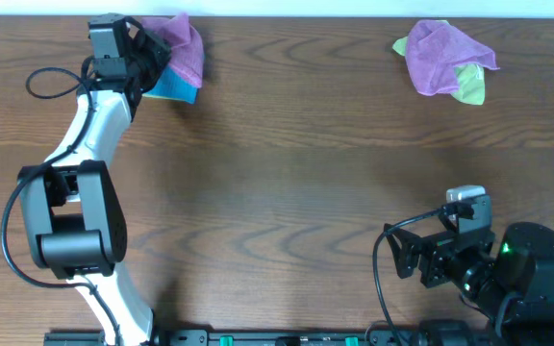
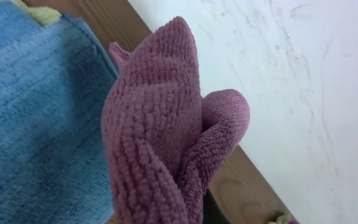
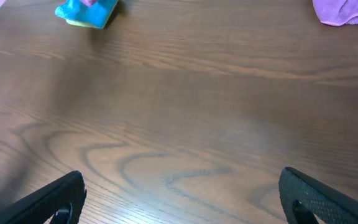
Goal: Fold the cloth
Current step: 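Carry the bundle with the left gripper onto the blue cloth, then place the bundle on the blue cloth and open the left gripper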
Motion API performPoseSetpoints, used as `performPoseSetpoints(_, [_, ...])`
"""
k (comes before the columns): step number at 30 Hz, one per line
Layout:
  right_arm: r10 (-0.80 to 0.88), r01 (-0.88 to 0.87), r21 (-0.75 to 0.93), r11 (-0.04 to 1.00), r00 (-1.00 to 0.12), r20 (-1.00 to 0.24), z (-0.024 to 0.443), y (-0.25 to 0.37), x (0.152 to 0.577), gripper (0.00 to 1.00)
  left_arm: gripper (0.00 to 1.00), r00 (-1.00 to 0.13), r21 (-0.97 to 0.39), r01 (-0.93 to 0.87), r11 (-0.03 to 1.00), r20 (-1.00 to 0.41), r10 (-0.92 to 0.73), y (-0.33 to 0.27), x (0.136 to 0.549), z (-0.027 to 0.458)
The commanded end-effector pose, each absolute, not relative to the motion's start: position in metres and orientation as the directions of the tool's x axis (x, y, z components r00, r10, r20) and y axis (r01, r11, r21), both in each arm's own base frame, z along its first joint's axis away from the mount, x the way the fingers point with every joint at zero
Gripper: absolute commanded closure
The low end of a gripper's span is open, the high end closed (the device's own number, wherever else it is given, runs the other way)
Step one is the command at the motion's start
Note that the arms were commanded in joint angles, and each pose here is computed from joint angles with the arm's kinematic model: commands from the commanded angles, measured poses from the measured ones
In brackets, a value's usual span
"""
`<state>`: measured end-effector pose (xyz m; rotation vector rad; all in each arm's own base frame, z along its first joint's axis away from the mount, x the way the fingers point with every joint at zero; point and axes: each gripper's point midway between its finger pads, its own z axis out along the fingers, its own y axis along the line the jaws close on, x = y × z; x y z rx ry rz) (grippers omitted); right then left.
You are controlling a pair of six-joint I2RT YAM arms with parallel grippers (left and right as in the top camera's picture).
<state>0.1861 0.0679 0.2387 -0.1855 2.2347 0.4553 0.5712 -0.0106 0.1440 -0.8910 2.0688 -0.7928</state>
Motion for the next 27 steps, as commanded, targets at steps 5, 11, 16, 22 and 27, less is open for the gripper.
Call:
performPoseSetpoints(5, [0.034, -0.268, 0.272, 0.924, -0.652, -0.758, 0.237, 0.067, 0.186, 0.01, 0.94, -0.463, -0.699, -0.357, 0.62, -0.445, -0.767, 0.007, 0.58, 0.131])
performPoseSetpoints(11, [0.034, -0.268, 0.272, 0.924, -0.652, -0.758, 0.237, 0.067, 0.186, 0.01, 0.94, -0.455, -0.666, -0.393, 0.634, -0.458, -0.764, 0.015, 0.584, 0.107])
performPoseSetpoints(16, [0.034, -0.268, 0.272, 0.924, -0.652, -0.758, 0.237, 0.067, 0.186, 0.01, 0.94, -0.455, -0.656, -0.416, 0.629, -0.448, -0.769, 0.021, 0.585, 0.089])
performPoseSetpoints(22, [0.034, -0.268, 0.272, 0.924, -0.652, -0.758, 0.237, 0.067, 0.186, 0.01, 0.94, -0.425, -0.638, -0.449, 0.626, -0.464, -0.777, 0.035, 0.585, 0.086])
performPoseSetpoints(27, [0.034, -0.268, 0.272, 0.924, -0.652, -0.758, 0.237, 0.067, 0.186, 0.01, 0.85, -0.403, -0.605, -0.494, 0.624, -0.476, -0.782, 0.047, 0.581, 0.081])
